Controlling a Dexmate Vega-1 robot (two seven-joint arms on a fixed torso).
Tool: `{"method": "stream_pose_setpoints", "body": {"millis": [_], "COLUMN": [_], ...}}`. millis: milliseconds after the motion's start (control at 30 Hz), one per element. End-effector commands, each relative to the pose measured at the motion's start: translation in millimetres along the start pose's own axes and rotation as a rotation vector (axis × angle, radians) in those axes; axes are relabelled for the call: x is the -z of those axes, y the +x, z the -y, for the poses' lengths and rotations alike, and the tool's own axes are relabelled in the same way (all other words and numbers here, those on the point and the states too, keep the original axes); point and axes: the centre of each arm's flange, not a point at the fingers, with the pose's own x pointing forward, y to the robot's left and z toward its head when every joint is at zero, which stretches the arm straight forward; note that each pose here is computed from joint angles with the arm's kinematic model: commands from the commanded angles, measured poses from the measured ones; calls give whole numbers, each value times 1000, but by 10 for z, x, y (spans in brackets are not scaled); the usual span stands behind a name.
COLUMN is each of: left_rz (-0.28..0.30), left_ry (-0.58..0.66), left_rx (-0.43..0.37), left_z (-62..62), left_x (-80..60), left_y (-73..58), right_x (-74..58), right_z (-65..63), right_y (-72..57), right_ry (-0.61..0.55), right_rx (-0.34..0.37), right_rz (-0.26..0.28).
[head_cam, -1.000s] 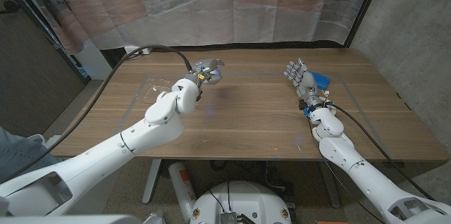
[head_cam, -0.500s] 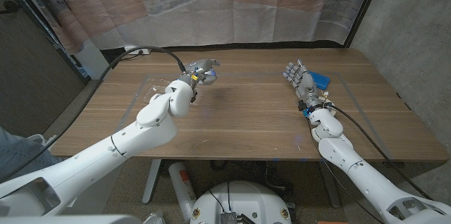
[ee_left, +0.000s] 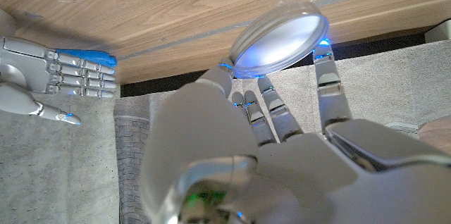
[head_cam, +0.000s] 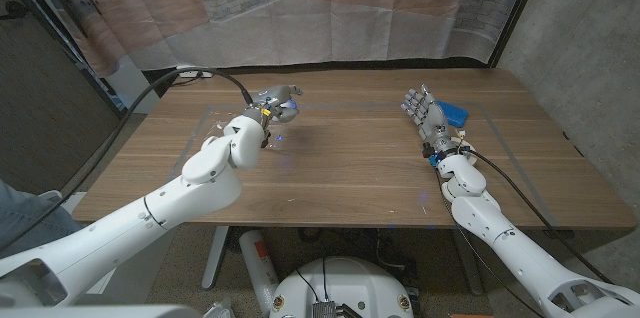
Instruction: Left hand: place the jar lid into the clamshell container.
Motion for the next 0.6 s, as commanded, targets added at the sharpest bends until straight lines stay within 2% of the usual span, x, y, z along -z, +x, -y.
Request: {"method": "stream_pose_setpoints", "body": {"millis": [33,600], "left_rz": [-29,-71], "left_ry": [5,-14], "left_rx": [-20,-42], "left_z": [-62,-112], "left_x": [123,276], "left_y": [-57,-47], "right_x": [-8,-37], "right_z": [-7,38], "right_y": [4,31], "right_ry": [-3,-9], "right_rx": [-2,1], "right_rz": [1,-1]}}
